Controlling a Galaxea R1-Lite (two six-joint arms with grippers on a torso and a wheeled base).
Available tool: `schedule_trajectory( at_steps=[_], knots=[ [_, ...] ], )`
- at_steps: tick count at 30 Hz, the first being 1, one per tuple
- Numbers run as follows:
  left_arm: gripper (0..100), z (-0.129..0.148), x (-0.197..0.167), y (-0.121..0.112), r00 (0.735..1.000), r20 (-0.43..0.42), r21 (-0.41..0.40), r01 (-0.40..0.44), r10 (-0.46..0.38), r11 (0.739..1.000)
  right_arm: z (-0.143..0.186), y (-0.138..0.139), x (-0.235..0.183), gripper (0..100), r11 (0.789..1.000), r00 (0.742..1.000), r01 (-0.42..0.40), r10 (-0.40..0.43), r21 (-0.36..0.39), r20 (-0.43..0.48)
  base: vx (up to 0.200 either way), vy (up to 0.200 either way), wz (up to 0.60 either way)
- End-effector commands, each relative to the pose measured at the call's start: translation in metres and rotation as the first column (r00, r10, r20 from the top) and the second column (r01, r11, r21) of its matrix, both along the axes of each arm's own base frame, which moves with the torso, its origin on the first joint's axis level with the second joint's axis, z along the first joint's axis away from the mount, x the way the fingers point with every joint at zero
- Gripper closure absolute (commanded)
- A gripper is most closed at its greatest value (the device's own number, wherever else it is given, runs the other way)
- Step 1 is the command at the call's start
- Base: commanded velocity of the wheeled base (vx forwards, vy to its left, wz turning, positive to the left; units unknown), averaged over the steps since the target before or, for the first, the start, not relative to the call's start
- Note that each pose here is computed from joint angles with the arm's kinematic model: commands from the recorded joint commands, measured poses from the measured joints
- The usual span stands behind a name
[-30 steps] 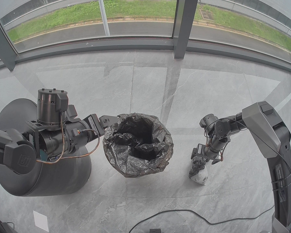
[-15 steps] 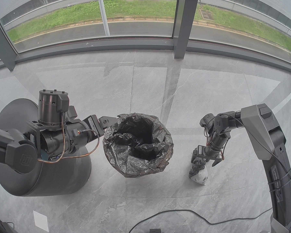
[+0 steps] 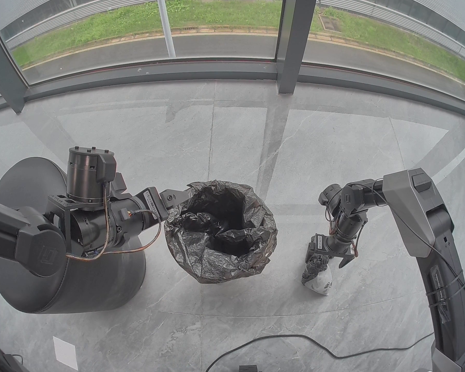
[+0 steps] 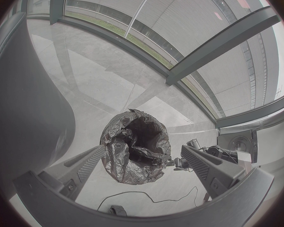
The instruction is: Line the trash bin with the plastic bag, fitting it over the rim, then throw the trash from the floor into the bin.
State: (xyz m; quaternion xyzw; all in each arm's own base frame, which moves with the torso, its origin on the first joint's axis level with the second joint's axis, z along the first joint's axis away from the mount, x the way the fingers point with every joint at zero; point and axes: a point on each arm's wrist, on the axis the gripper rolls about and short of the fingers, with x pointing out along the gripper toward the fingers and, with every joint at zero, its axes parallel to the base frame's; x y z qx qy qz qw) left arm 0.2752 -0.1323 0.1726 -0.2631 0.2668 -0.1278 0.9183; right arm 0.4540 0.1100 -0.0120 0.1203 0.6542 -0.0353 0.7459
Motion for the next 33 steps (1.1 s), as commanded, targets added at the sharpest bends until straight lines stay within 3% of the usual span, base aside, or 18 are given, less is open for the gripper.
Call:
schedule_trajectory(
  at_steps=[1, 6, 13, 22, 33],
  knots=[
    [0, -0.004, 0.003, -0.001, 1.0, -0.013, 0.006, -0.001, 0.001, 1.0, -0.008, 0.001, 0.003, 0, 1.0, 1.0, 0.009, -0.009, 0.004, 0.012, 0.0, 0.0, 0.0],
    [0, -0.006, 0.004, -0.001, 1.0, 0.004, -0.002, -0.003, 0.003, 1.0, -0.037, 0.005, 0.018, 0, 0.999, 0.992, 0.028, -0.03, 0.014, 0.123, 0.0, 0.0, 0.0],
    [0, -0.012, 0.009, -0.001, 1.0, 0.014, -0.006, -0.012, 0.012, 1.0, -0.071, -0.004, 0.029, 0, 0.999, 0.979, 0.032, -0.025, -0.028, 0.201, 0.0, 0.0, 0.0],
    [0, -0.015, 0.012, 0.0, 1.0, 0.007, -0.001, -0.017, 0.017, 1.0, -0.077, -0.005, 0.019, 0, 0.998, 0.994, 0.019, -0.013, -0.054, 0.105, 0.0, 0.0, 0.0],
    [0, -0.015, 0.011, 0.0, 1.0, 0.007, -0.001, -0.017, 0.017, 1.0, -0.113, -0.007, 0.012, 0, 0.995, 0.999, -0.034, 0.038, -0.094, 0.036, 0.0, 0.0, 0.0]
  ],
)
